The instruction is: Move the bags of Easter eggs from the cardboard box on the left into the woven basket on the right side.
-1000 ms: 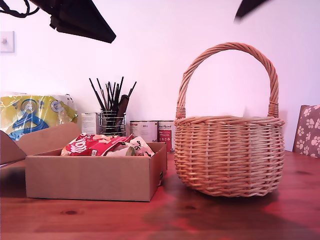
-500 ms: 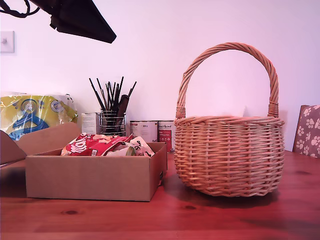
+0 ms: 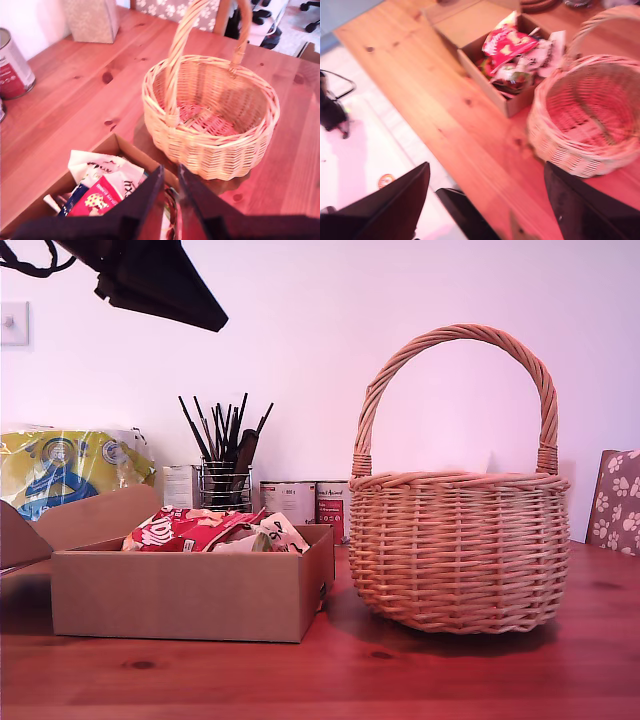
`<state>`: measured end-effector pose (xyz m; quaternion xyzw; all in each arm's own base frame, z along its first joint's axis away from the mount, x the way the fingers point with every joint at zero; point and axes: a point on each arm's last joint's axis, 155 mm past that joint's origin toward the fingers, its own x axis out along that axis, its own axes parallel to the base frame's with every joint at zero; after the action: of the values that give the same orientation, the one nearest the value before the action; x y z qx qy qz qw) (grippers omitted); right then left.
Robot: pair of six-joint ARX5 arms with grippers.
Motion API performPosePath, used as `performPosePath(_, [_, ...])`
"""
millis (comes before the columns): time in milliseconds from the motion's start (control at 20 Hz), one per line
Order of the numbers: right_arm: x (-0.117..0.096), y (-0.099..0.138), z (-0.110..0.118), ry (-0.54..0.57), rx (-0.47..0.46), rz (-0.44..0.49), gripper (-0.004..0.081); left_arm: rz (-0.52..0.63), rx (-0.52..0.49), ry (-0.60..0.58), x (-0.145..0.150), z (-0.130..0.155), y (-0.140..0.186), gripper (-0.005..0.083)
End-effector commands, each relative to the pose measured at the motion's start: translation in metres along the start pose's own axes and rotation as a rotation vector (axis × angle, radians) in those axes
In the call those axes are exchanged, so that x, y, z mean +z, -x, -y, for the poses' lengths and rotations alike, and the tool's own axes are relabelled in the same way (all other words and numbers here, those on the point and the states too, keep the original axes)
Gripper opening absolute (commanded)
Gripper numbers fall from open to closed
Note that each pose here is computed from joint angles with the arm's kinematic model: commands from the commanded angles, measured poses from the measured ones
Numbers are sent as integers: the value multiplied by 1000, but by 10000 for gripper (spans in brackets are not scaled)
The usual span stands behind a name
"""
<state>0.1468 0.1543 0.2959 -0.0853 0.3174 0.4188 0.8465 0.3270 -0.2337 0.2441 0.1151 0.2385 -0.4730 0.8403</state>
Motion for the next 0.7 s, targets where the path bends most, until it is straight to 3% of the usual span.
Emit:
performPosePath(0, [0, -6, 1, -63, 6, -5, 652, -13, -4, 18, -7, 0, -3, 61])
performPosePath(250, [-3, -17, 2, -84, 31, -55, 647, -13, -4, 18, -7, 0, -3, 61])
performPosePath(300, [-2, -20, 5, -85, 22, -57, 571, -13, -5, 18, -8, 0, -3, 61])
performPosePath(350, [-2, -24, 12, -91, -4, -67, 367, -13, -5, 18, -8, 0, -3, 61])
performPosePath(400, [-3, -27, 18, -84, -28, -81, 83, -13, -4, 18, -7, 0, -3, 61])
performPosePath(500, [-1, -32, 25, -74, -52, -86, -8, -15, -2, 16, -8, 0, -3, 61])
performPosePath(600, [2, -33, 29, -57, -70, -81, -13, -47, 49, 9, -15, -10, -3, 70])
performPosePath(650, [3, -33, 30, -42, -73, -77, -13, -76, 95, -15, -21, -19, -3, 147])
